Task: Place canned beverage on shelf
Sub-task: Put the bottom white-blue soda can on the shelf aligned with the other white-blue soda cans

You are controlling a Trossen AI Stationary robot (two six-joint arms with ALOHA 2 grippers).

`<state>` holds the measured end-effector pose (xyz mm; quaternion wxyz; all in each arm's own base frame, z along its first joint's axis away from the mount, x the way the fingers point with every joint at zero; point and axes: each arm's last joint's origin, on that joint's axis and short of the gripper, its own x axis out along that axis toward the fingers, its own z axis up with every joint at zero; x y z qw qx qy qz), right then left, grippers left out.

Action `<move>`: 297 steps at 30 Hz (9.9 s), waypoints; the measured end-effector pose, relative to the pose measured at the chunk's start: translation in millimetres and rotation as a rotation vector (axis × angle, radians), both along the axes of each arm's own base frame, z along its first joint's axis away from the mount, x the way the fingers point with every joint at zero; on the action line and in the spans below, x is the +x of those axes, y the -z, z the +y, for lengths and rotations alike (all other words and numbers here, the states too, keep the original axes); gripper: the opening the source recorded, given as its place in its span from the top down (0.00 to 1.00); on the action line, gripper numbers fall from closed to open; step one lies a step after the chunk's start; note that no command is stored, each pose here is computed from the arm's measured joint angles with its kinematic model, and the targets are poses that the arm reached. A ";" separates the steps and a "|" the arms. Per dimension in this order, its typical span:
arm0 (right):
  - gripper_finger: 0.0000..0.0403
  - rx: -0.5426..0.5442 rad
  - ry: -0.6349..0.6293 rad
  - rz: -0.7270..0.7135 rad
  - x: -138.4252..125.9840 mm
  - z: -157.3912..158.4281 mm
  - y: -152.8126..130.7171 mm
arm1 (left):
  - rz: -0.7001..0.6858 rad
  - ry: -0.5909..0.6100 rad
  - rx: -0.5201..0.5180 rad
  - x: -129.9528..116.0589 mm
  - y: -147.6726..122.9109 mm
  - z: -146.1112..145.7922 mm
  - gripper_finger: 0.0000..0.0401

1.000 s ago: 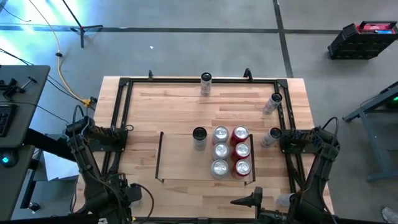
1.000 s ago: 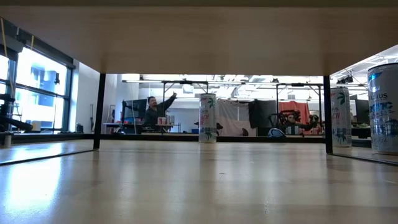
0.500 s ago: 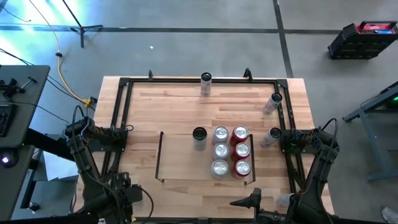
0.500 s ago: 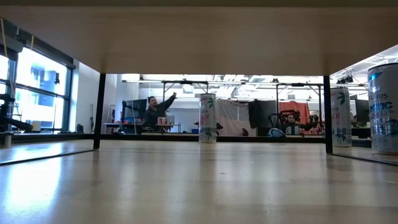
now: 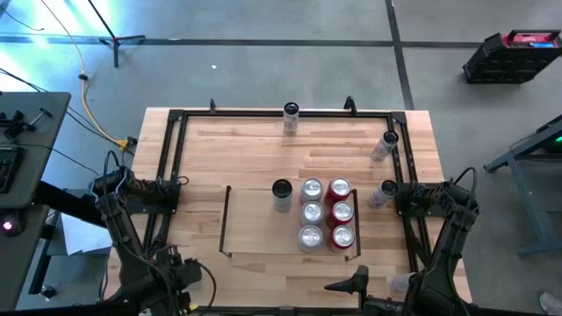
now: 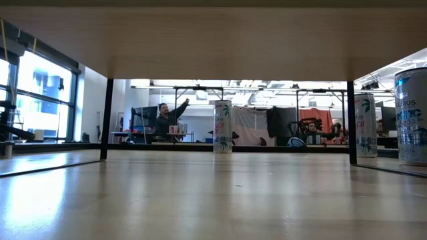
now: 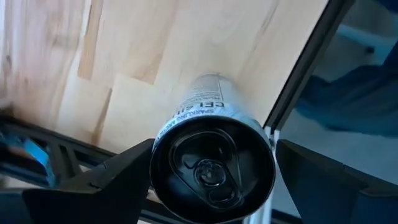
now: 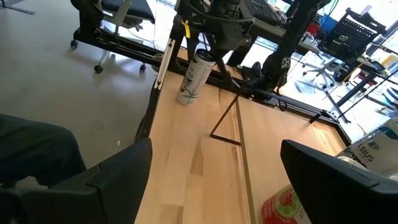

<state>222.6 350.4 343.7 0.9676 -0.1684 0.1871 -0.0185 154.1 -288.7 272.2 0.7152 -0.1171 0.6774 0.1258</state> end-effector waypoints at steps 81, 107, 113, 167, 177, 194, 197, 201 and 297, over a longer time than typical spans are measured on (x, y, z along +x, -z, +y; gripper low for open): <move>0.15 0.041 0.070 0.037 34.7 -24.1 1.2 | -0.340 0.390 -0.068 133.7 -148.7 150.9 0.40; 0.15 0.096 0.137 0.012 43.2 -30.8 1.4 | -0.360 0.548 0.082 115.9 -149.9 146.2 0.40; 0.15 0.136 0.151 -0.004 46.0 -31.4 0.1 | -0.379 0.536 0.094 108.6 -156.5 162.9 0.40; 0.15 0.163 0.138 -0.005 56.8 -35.8 -2.2 | -0.256 0.396 0.094 86.5 -127.6 183.1 0.23; 0.15 0.164 0.138 -0.004 56.8 -35.8 -2.1 | -0.250 0.416 0.149 87.3 -124.6 184.1 0.23; 0.15 0.167 0.131 0.026 55.5 -20.9 17.4 | -0.456 0.476 0.117 70.4 -89.1 165.6 0.23; 0.15 0.168 0.131 0.025 55.5 -20.9 17.4 | -0.487 0.489 0.122 68.0 -82.0 160.8 0.23; 0.15 0.167 0.135 0.025 56.7 -22.0 17.4 | -0.468 0.478 0.126 67.7 -69.3 158.7 0.23; 0.15 0.140 -0.072 0.316 158.2 -192.1 -49.2 | -1.184 0.322 0.321 72.6 -26.2 137.4 0.23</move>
